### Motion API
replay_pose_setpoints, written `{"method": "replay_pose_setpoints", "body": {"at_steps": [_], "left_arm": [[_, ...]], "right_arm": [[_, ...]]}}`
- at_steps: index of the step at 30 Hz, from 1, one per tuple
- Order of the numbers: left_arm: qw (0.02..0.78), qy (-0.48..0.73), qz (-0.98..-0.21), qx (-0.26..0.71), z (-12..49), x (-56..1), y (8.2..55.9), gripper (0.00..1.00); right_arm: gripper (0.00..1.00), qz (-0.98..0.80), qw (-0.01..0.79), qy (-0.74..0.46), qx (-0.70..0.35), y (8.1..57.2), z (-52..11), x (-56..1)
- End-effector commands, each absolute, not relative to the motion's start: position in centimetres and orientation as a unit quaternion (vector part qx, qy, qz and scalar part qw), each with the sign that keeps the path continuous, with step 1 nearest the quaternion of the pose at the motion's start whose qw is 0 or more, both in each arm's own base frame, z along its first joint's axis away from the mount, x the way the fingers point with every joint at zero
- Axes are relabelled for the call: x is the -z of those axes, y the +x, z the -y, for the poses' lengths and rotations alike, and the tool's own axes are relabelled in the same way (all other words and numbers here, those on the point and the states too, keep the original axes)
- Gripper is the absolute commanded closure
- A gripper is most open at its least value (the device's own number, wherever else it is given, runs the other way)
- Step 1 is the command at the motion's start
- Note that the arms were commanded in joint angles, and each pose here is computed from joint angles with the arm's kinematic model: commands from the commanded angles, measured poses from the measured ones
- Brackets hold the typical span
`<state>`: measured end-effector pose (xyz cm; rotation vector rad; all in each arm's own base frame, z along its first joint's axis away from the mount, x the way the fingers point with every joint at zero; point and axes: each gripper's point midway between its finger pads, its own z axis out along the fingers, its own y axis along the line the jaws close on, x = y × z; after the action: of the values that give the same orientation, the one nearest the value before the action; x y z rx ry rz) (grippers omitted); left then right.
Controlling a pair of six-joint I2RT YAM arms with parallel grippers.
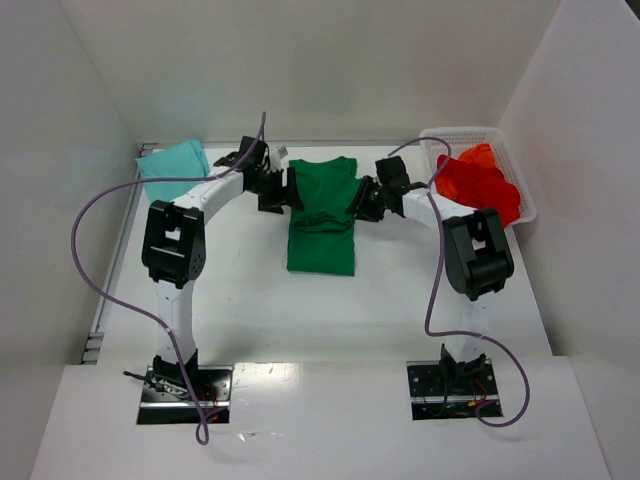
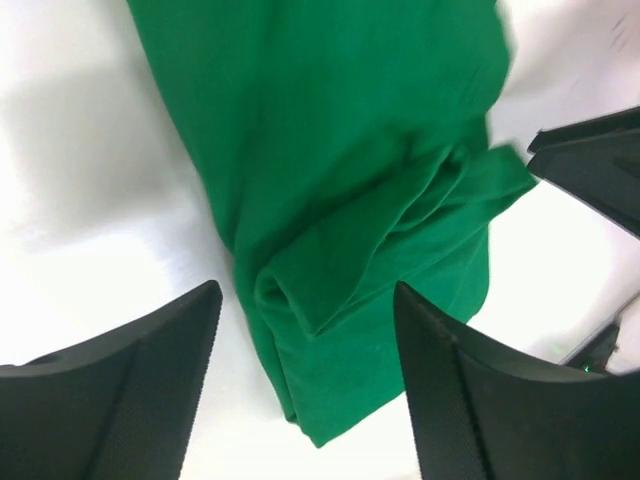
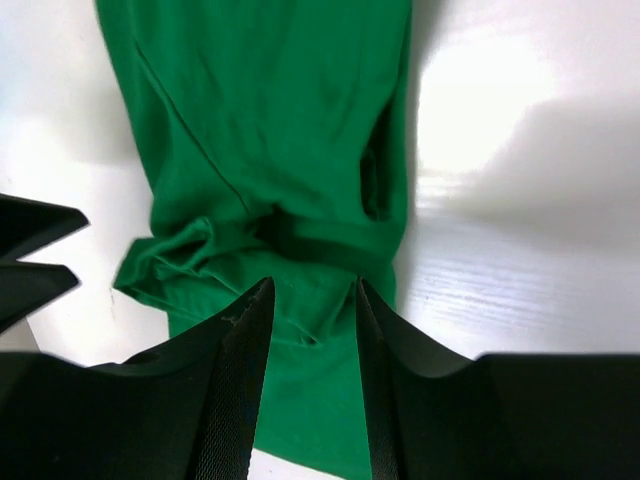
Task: Fold and stack the t-shirts
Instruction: Fold the folded rectangular tshirt in 1/3 of the way
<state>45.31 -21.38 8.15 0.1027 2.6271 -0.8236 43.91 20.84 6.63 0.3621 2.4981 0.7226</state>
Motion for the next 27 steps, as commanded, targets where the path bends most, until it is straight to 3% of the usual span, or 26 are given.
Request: {"method": "replay_pose_setpoints", "body": {"at_steps": [1, 4, 7, 8, 10, 13, 14, 27], "left_arm": [[0.271, 0.058, -0.915, 0.292, 20.4, -13.2, 48.2, 0.2], [0.295, 0.055, -0.91, 0.288, 19.5, -15.5, 47.8, 0.19], [0.305, 0.07, -0.896, 0.316, 20.0, -17.0, 45.8, 0.27], [0.301, 0.069, -0.893, 0.328, 20.2, -17.1, 45.0, 0.33], [0.286, 0.068, -0.889, 0.351, 20.6, -16.5, 43.1, 0.61], [0.251, 0.074, -0.891, 0.37, 22.3, -14.6, 40.5, 0.92], [0.245, 0.074, -0.891, 0.374, 22.4, -14.2, 40.1, 0.96], [0.173, 0.059, -0.907, 0.38, 24.0, -8.0, 39.0, 0.99]], "right_arm": [[0.56, -0.885, 0.353, 0.114, -0.282, 47.3, -20.3, -13.7], [0.58, -0.874, 0.378, 0.109, -0.286, 46.7, -19.9, -16.3], [0.82, -0.857, 0.403, 0.097, -0.306, 45.7, -20.0, -19.1], [0.88, -0.86, 0.393, 0.093, -0.313, 44.8, -20.1, -18.7], [1.0, -0.859, 0.384, 0.089, -0.328, 43.9, -20.4, -18.3], [1.0, -0.863, 0.365, 0.083, -0.339, 42.6, -21.1, -17.0], [1.0, -0.866, 0.358, 0.077, -0.341, 42.1, -21.8, -16.6], [1.0, -0.905, 0.276, 0.059, -0.317, 39.0, -25.2, -9.0]]}}
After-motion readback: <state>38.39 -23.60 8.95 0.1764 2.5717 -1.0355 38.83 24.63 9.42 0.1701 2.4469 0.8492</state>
